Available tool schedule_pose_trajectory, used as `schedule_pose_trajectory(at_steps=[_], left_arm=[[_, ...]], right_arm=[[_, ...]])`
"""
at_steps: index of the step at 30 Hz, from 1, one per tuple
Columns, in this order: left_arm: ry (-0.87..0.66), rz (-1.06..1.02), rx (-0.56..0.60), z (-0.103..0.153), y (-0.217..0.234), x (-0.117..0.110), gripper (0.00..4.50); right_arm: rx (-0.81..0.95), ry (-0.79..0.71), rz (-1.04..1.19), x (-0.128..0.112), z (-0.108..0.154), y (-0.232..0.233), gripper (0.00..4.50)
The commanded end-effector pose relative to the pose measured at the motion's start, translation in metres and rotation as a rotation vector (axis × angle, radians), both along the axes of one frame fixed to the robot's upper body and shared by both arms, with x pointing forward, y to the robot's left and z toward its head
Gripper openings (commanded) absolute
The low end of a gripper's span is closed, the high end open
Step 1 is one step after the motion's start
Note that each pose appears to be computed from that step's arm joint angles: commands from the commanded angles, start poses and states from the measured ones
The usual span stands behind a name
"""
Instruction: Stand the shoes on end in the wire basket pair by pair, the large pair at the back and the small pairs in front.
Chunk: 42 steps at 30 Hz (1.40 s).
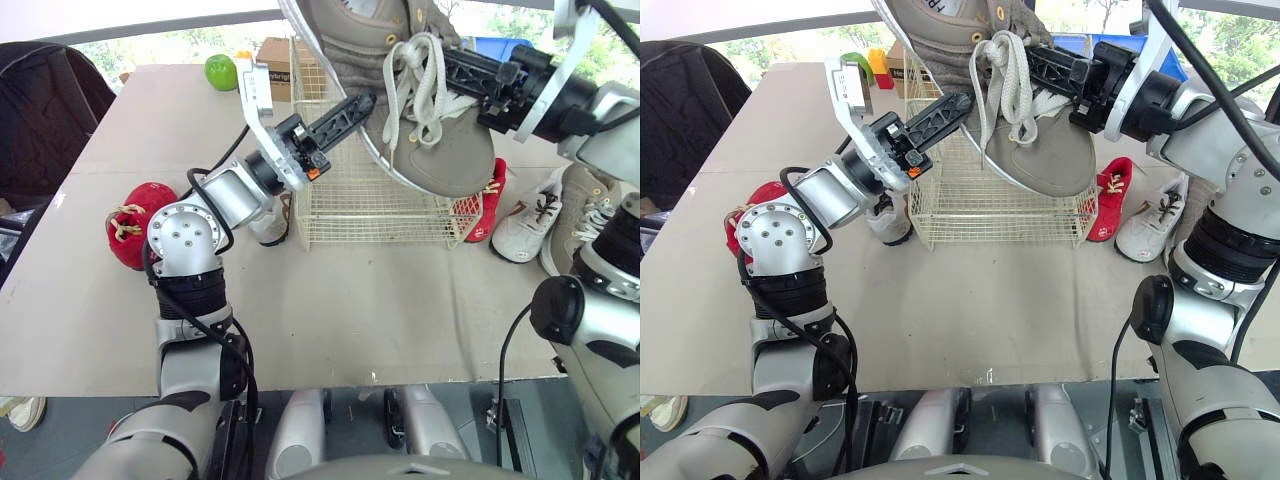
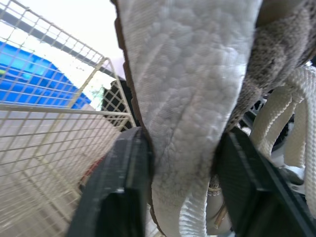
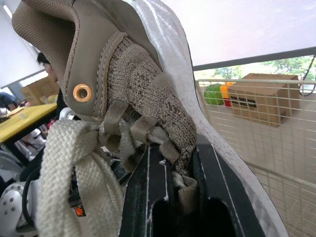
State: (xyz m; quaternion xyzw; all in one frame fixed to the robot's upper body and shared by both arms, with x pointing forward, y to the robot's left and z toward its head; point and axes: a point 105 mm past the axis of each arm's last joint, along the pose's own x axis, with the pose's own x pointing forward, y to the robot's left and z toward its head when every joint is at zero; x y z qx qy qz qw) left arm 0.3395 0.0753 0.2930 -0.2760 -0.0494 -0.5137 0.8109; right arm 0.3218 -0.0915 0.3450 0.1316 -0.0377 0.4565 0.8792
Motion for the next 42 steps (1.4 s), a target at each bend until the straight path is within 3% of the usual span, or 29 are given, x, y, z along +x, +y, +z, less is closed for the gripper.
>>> schedule_pose_trajectory(at_steps=[1,2,4,6,9,11,15,19,27,28,29,31,32,42], left_arm=[[-0.113,-0.008,-0.017,0.029,0.001,-0.003,1.17],[-0.127,0.007,-0.008,0.032,0.004,0.0,1.16],[-0.148,0.031,0.005,0.039,0.01,0.005,1.16],[-0.163,0.051,0.011,0.047,0.016,0.011,1.16],[-0.235,0.139,0.06,0.074,0.029,0.03,1.15],[-0.303,0.174,0.079,0.096,0.036,0.039,1.15],[-0.398,0.222,0.105,0.128,0.046,0.05,1.15],[-0.553,0.287,0.248,0.143,0.048,0.058,1.15],[-0.809,0.329,0.734,0.103,0.037,0.076,1.15],[-0.796,0.326,0.767,0.09,0.038,0.08,1.15],[-0.785,0.318,0.798,0.08,0.04,0.084,1.15],[-0.748,0.294,0.823,0.066,0.043,0.087,1.15],[-0.732,0.284,0.828,0.062,0.045,0.088,1.15],[-0.549,0.254,0.857,0.028,0.074,0.093,1.15]], right_arm=[[0.019,-0.139,-0.043,-0.009,0.018,0.001,0.0],[-0.013,-0.184,-0.068,-0.01,0.017,0.0,0.73],[-0.085,-0.253,-0.086,-0.016,0.012,0.001,0.89],[-0.121,-0.307,-0.12,-0.019,0.009,-0.001,1.98],[-0.215,-0.502,-0.267,-0.029,0.004,-0.017,2.96],[-0.208,-0.582,-0.3,-0.042,-0.005,-0.023,2.96],[-0.231,-0.574,-0.309,-0.058,-0.029,-0.032,2.96],[-0.268,-0.516,-0.3,-0.076,-0.048,-0.044,2.96],[-0.22,-0.42,-0.346,-0.086,-0.057,-0.06,2.96],[-0.223,-0.418,-0.355,-0.085,-0.057,-0.062,3.38],[-0.221,-0.41,-0.354,-0.086,-0.058,-0.062,3.48],[-0.242,-0.394,-0.327,-0.088,-0.061,-0.06,4.29],[-0.256,-0.384,-0.305,-0.09,-0.064,-0.058,4.41],[-0.321,-0.369,-0.305,-0.085,-0.07,-0.063,4.41]])
